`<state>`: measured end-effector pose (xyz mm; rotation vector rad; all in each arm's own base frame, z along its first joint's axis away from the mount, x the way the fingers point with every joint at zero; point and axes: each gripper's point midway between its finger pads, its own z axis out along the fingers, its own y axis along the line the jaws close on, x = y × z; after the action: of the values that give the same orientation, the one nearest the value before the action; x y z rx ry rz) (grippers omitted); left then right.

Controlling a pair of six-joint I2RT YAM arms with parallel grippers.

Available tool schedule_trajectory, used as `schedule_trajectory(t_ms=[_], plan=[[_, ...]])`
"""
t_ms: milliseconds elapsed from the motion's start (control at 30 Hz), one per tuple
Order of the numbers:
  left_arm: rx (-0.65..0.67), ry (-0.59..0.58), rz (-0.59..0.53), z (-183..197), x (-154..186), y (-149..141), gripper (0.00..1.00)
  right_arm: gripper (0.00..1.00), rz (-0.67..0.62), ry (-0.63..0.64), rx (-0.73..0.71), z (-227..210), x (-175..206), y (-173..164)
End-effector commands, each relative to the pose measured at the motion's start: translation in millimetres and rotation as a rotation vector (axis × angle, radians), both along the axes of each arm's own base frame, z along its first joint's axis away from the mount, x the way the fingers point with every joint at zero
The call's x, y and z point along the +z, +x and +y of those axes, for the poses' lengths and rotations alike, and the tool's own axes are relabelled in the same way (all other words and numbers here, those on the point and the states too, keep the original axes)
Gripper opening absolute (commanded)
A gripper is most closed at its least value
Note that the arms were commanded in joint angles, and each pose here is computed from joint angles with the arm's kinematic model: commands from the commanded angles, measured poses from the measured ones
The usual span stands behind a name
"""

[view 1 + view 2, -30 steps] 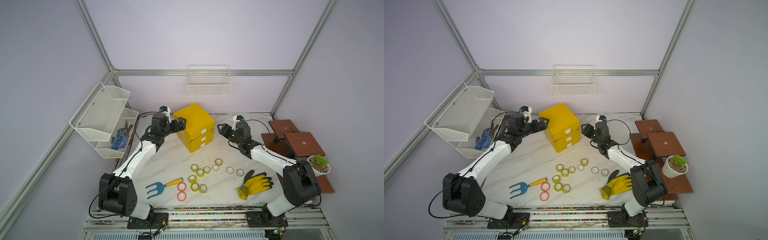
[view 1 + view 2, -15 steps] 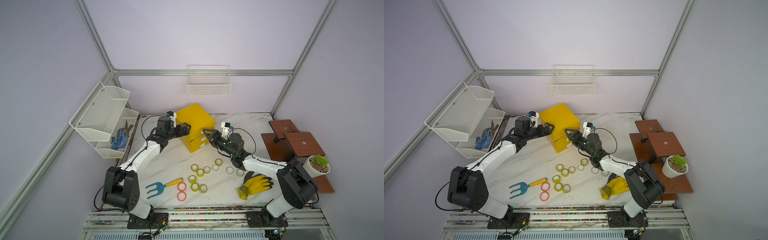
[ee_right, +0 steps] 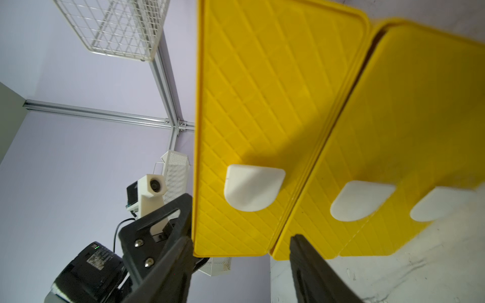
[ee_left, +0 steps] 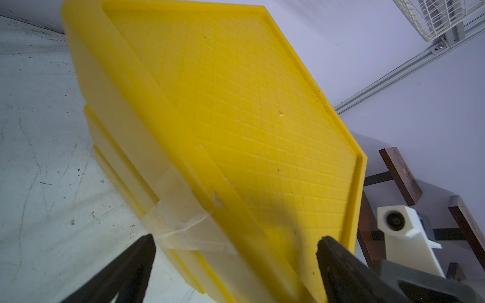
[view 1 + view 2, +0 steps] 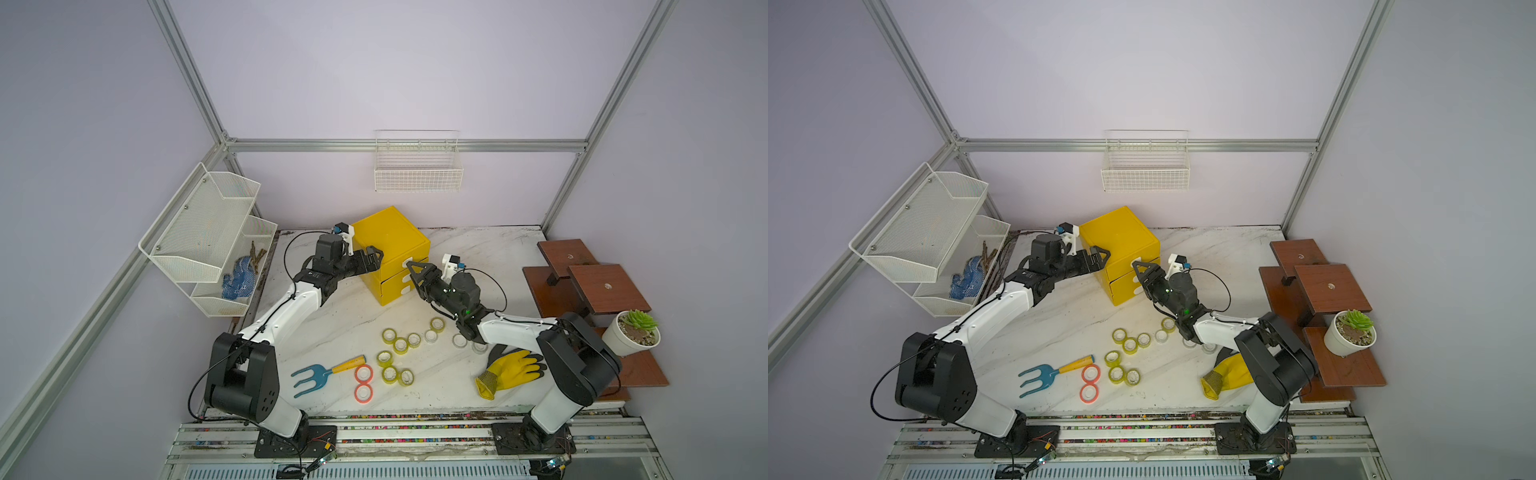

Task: Place the transparent tape into the drawer according to color
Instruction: Open the drawer in the storage box.

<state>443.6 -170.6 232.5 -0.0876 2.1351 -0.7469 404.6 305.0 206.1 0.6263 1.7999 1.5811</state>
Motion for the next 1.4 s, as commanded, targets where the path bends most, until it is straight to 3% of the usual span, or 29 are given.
schedule_trajectory(t_ms=[0,667,1367], plan=[[-0.013,0.002,-0.062,-1.8,16.3,-2.9,1.00,0.63,-0.024,0.078,0.014,7.3,16.1,4.2],[-0.026,-0.009,-0.052,-5.4,12.6,-1.8,0.99,0.62,-0.045,0.046,-0.060,-7.0,25.2,28.0],[-0.032,-0.014,-0.045,-7.0,10.4,-1.2,0.99,0.60,0.013,0.011,-0.061,-7.1,7.8,36.0]])
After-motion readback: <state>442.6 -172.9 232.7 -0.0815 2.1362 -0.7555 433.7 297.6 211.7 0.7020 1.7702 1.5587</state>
